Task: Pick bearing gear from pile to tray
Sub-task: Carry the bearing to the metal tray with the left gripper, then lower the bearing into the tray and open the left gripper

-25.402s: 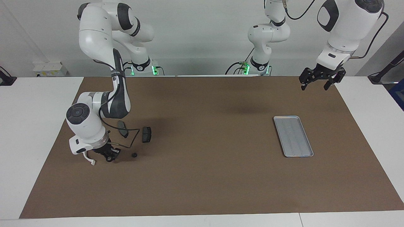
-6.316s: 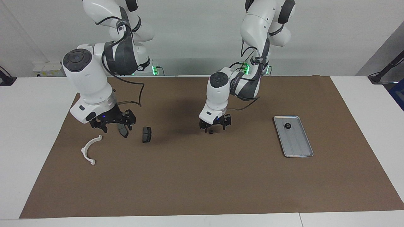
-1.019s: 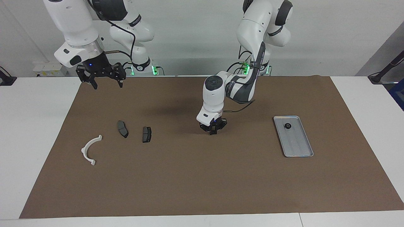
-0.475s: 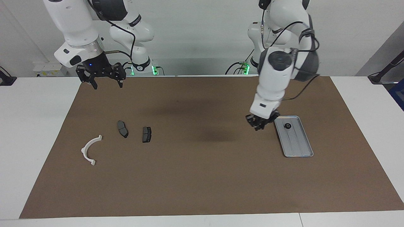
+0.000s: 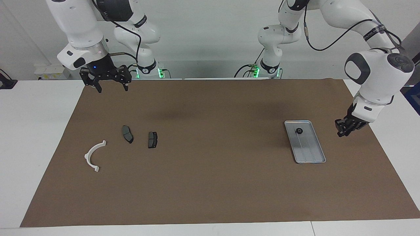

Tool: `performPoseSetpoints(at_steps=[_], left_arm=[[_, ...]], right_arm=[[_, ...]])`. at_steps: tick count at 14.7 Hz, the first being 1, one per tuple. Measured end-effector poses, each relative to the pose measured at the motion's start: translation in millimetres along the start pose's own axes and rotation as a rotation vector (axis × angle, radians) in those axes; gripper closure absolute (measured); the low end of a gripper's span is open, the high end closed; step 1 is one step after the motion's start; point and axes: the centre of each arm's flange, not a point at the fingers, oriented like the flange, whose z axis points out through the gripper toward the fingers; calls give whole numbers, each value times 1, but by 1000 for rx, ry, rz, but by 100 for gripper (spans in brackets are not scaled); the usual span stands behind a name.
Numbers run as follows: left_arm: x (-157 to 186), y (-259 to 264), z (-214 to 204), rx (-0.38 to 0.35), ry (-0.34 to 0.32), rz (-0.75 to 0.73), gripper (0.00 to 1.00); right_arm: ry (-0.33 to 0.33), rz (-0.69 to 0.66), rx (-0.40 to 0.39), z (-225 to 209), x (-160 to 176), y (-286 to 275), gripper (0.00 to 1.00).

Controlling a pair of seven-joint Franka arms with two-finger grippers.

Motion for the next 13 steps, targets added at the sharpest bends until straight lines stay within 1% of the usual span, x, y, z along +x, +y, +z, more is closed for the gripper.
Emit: performPoseSetpoints(at_steps=[2, 4, 8, 13], left_arm=[[-6, 12, 41, -7, 8, 14, 76], [-6, 19, 64, -12, 9, 20, 76], [-6, 28, 88, -16, 12, 8, 76], [-11, 63, 99, -26, 7, 1, 76]], right_arm=[[0, 0, 0, 0, 0, 0, 0], [0, 3, 0, 0, 0, 1, 0], [0, 3, 0, 0, 0, 2, 0], [0, 3, 0, 0, 0, 2, 0]])
